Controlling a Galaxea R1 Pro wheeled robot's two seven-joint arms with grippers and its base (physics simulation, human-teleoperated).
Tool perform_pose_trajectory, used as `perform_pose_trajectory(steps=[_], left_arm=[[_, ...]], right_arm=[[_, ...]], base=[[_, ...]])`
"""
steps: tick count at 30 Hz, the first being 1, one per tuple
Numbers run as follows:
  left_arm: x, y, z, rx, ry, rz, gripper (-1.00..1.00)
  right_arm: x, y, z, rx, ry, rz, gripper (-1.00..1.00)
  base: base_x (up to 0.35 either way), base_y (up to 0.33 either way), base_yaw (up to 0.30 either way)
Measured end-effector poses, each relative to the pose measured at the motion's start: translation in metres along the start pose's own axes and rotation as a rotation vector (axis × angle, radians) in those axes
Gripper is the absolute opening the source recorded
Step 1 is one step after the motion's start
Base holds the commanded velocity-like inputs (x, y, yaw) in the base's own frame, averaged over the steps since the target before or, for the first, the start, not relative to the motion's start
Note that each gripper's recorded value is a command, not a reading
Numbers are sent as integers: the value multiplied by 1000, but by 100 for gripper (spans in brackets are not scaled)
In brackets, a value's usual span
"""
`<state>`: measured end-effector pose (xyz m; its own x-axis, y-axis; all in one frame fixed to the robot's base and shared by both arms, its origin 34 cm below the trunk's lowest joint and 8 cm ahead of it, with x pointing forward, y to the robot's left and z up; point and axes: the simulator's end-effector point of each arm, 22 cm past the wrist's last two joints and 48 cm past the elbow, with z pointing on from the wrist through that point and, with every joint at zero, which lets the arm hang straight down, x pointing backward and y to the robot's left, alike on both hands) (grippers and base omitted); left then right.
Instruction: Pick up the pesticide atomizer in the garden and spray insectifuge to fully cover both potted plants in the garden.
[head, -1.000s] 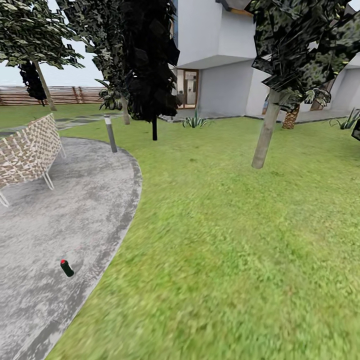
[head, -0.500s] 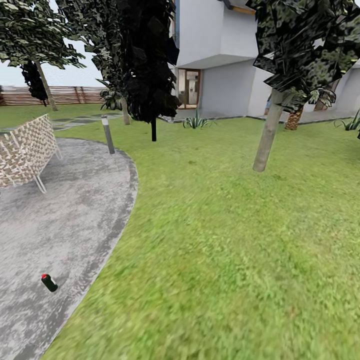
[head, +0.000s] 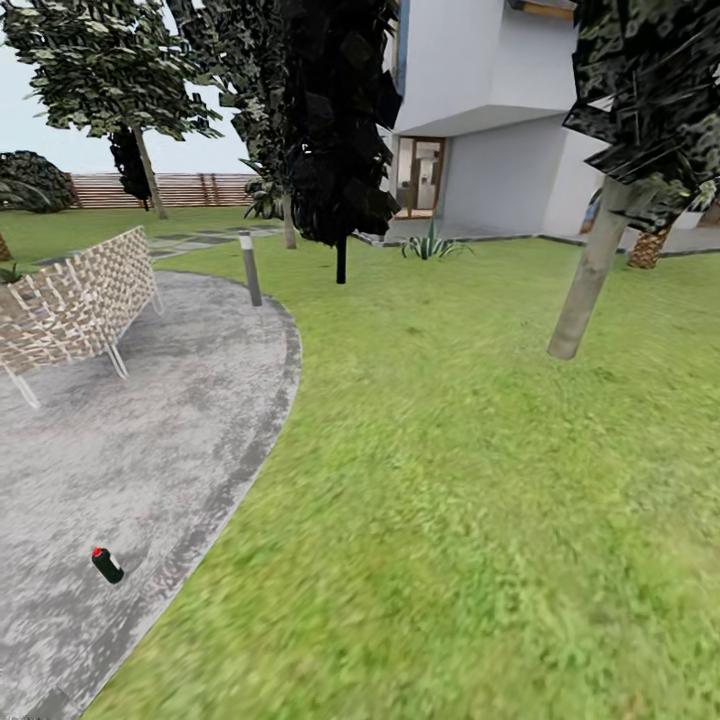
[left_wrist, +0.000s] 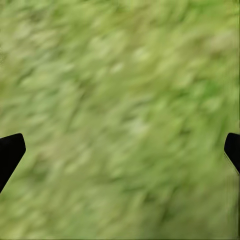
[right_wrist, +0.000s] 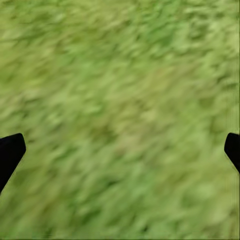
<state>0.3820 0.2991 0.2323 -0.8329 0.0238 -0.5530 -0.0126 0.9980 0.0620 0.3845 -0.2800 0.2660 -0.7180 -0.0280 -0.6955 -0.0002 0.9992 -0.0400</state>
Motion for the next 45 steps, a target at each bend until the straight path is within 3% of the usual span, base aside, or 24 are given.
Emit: perform_pose_trajectory(steps=[45], left_arm=[[0,0,0,0,0,0,100]], right_arm=[[0,0,0,0,0,-1,100]], base=[[208,-192,277]])
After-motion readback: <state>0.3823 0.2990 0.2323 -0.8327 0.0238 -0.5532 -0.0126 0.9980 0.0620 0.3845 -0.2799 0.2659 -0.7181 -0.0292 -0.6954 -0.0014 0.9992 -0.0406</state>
